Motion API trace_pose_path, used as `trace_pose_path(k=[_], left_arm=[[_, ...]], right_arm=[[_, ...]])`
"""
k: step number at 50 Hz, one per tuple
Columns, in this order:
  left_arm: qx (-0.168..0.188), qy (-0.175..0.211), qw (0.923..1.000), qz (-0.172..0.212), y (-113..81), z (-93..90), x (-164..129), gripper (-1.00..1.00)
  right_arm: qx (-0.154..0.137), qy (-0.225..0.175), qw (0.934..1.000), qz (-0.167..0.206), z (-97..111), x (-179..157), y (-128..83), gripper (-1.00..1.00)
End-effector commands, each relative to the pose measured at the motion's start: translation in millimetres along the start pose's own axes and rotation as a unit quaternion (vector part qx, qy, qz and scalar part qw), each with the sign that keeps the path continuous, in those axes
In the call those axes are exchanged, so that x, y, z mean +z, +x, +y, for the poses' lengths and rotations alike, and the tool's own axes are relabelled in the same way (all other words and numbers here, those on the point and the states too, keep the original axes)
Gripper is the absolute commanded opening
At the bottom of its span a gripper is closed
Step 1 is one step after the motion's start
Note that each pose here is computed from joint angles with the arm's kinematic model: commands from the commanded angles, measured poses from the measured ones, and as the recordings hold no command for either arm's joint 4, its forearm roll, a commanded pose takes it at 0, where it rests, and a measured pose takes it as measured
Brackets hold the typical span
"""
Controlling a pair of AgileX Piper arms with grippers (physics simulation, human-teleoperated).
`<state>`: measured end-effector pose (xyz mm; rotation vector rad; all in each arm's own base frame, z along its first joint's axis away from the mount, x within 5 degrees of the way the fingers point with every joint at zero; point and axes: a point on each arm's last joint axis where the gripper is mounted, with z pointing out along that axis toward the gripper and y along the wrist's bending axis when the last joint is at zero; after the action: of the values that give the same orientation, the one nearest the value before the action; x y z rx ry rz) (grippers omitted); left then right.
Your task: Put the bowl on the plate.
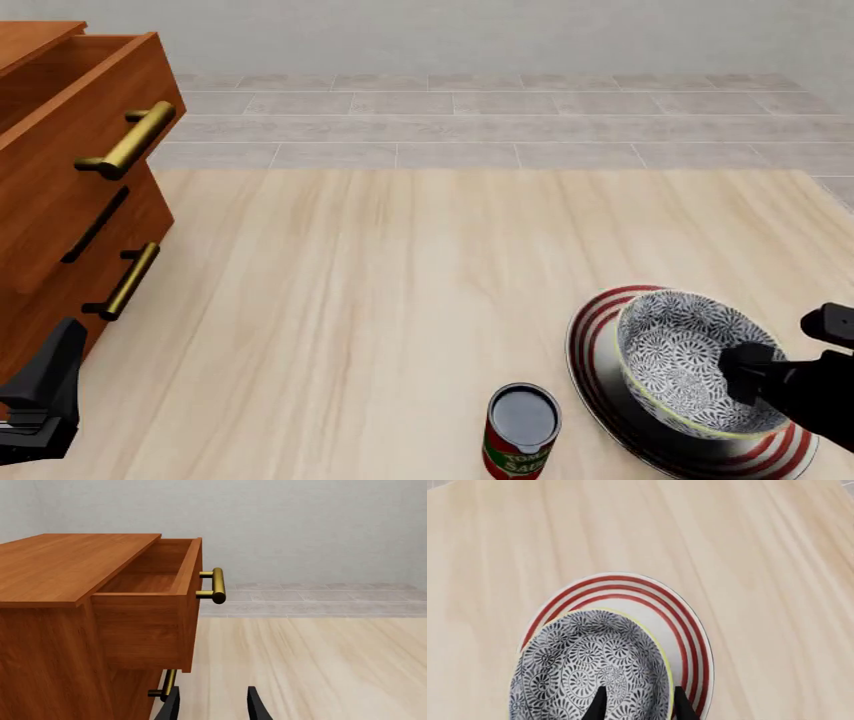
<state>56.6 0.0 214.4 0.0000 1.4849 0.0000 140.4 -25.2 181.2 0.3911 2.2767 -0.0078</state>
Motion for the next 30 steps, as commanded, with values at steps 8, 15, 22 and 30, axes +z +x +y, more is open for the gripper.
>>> trace_pose_path(k=[8,15,22,30], left_arm=[[0.0,0.0,1.0,0.0,0.0,0.0,0.0,1.0],[0.0,0.0,1.0,0.0,0.0,0.0,0.0,1.0],[0.0,0.0,1.0,0.0,0.0,0.0,0.0,1.0],[0.0,0.0,1.0,0.0,0.0,0.0,0.0,1.0]], right_arm=[[0.0,0.006,1.0,-0.002,-2.0,-2.4,-3.3,1.0],[-0.003,0.012,0.9999,-0.01,-3.5,-7.5,-10.9,1.0],[-0.007,0.016,0.9997,-0.019,-3.9,-15.1,-19.6,1.0],[-0.019,0.019,0.9993,-0.027,-4.3,-22.5,-25.0,1.0]])
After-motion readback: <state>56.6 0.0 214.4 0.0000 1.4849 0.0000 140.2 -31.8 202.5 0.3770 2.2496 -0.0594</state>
